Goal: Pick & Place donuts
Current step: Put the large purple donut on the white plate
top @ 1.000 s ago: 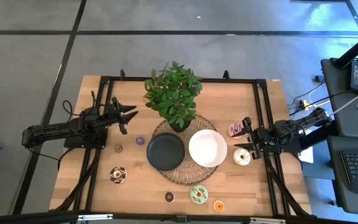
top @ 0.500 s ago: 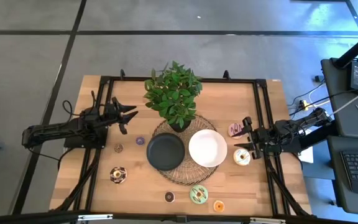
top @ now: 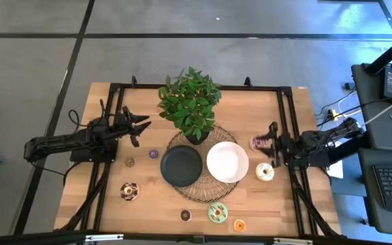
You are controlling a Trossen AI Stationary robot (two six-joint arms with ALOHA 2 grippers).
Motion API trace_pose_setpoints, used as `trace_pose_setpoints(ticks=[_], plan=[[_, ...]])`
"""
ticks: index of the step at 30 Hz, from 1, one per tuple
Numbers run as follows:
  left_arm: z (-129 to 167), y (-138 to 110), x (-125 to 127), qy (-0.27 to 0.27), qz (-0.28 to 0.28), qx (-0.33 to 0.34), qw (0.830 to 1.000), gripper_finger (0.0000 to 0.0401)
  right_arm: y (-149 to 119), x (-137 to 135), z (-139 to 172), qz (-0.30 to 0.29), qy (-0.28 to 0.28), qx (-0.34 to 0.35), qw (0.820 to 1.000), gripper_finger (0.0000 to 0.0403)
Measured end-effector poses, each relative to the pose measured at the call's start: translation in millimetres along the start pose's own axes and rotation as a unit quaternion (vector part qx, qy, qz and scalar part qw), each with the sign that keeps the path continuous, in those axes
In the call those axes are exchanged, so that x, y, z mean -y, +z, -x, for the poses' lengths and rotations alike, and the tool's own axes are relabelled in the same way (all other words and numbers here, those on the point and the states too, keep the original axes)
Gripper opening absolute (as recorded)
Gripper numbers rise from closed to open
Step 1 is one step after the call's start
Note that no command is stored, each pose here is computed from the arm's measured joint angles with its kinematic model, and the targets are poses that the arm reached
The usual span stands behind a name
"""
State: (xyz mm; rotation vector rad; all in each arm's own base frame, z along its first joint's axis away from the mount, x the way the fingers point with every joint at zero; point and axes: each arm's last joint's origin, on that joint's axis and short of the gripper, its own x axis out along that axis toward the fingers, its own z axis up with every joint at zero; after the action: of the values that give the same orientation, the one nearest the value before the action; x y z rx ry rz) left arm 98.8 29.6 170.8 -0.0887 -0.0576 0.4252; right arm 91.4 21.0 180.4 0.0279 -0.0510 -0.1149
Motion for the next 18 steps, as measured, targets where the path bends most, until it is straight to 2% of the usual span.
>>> trace_pose_setpoints(ticks=[4, 8, 10, 14, 18], plan=[[0, 0, 0, 0.0, 0.0, 0.0, 1.0, 0.0127, 16, 8, 2, -0.037, -0.103, -0.063, 0.992, 0.0182], [0, 0, 0, 0.0, 0.0, 0.0, 1.0, 0.0127, 34, 15, 2, -0.109, -0.191, -0.132, 0.967, 0.0182], [0, 0, 0, 0.0, 0.0, 0.0, 1.0, 0.0127, 36, 18, 2, -0.122, -0.231, -0.189, 0.947, 0.0182], [0, 0, 0, 0.0, 0.0, 0.0, 1.0, 0.0127, 33, 23, -3, -0.159, -0.317, -0.268, 0.896, 0.0182], [0, 0, 0, 0.0, 0.0, 0.0, 1.0, 0.0127, 24, 26, -16, -0.19, -0.335, -0.327, 0.863, 0.0182]])
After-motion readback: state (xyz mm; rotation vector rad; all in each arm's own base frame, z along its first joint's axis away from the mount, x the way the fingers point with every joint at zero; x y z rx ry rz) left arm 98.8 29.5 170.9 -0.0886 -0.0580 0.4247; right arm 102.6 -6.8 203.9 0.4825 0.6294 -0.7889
